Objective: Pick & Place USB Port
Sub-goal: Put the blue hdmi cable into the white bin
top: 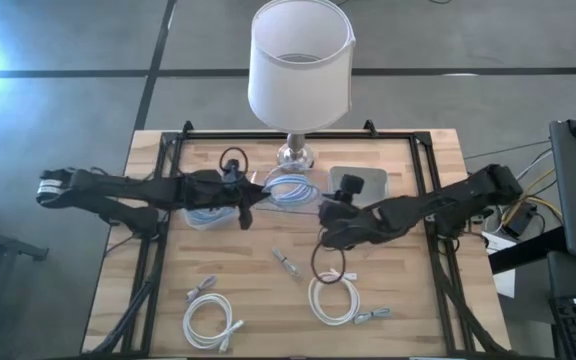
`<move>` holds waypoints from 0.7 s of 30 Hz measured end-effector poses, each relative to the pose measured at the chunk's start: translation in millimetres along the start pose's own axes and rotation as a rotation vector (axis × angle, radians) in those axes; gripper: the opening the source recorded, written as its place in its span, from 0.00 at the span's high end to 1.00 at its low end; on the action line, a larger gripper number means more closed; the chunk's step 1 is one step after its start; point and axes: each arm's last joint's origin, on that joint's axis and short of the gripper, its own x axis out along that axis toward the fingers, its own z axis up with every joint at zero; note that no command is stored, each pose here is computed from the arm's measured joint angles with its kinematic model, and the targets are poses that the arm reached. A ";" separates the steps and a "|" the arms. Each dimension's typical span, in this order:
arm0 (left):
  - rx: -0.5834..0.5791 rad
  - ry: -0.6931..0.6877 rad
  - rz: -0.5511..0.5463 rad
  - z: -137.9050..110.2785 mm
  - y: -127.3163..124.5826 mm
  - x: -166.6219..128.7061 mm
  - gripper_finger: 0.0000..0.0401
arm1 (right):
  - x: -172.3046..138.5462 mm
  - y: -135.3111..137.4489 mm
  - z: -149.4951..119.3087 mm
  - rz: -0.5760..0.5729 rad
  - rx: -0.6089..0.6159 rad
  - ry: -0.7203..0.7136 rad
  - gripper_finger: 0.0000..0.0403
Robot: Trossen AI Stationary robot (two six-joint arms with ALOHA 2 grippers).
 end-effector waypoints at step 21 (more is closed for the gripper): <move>-0.280 0.367 0.204 -25.7 35.2 -119.6 0.89 | -22.2 -36.8 -71.0 0.153 0.252 -0.246 0.69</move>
